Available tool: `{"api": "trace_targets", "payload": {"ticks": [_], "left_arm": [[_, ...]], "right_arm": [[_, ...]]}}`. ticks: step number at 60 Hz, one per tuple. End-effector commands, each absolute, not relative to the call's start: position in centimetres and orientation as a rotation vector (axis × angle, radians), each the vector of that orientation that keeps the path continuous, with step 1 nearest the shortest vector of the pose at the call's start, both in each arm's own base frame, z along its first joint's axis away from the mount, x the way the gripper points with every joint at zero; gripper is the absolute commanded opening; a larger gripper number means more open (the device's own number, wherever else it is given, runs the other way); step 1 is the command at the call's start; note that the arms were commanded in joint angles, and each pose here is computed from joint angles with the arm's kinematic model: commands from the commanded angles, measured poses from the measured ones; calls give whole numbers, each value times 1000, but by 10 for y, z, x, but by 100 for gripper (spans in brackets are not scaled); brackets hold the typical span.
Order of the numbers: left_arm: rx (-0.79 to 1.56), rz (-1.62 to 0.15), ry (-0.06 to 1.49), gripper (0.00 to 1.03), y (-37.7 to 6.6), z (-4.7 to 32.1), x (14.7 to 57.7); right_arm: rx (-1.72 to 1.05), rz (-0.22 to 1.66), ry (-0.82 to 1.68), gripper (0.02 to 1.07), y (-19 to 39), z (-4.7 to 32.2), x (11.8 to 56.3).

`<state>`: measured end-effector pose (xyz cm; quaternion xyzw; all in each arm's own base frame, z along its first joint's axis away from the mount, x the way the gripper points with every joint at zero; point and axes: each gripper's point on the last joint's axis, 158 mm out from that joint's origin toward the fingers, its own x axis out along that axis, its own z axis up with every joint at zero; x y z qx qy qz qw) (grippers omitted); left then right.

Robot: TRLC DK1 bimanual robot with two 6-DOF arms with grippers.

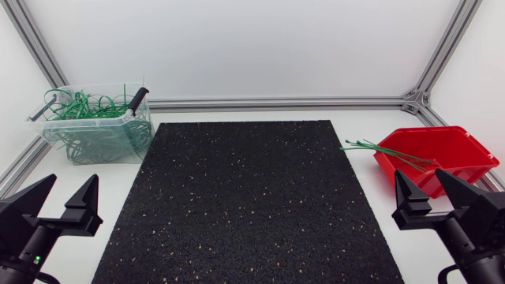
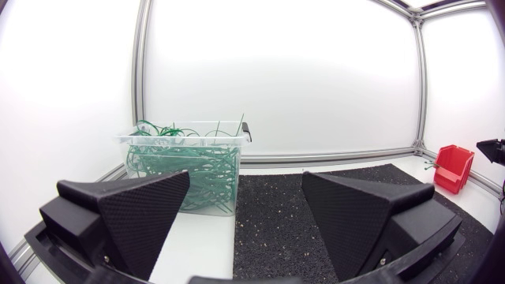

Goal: Take a green cable tie from the red box, thread the tail through the head to close it, then place it in the transparent bin on the left.

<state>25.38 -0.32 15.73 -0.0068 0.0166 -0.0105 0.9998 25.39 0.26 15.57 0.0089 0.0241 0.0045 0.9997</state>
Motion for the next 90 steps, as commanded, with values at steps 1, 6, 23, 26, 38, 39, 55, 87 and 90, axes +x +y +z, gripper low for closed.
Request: {"api": "trace_targets", "payload": {"ticks": [1, 6, 23, 26, 38, 39, 55, 87, 90], "left_arm": [[-35, -31, 79, 100, -6, 135, 255], [-35, -31, 78, 100, -6, 136, 255], [-35, -36, 78, 100, -7, 136, 255], [-35, -39, 78, 100, -8, 136, 255], [-35, -36, 78, 100, -7, 136, 255], [-35, -36, 79, 100, -7, 136, 255], [-35, -33, 82, 100, -6, 135, 255], [-35, -36, 88, 100, -7, 134, 255], [-35, -36, 87, 100, -7, 134, 254]], "right_arm": [[24, 15, 60, 103, 4, 148, 254], [23, 17, 59, 103, 4, 149, 254], [31, 13, 20, 103, 3, 164, 253], [37, 14, 5, 103, 3, 172, 252], [27, 17, -64, 103, 3, 216, 244], [26, 17, -67, 103, 3, 219, 244], [24, 3, -86, 103, 0, 275, 245], [18, -23, 84, 102, -9, 352, 288], [7, -7, 126, 102, -6, 353, 297]]}}
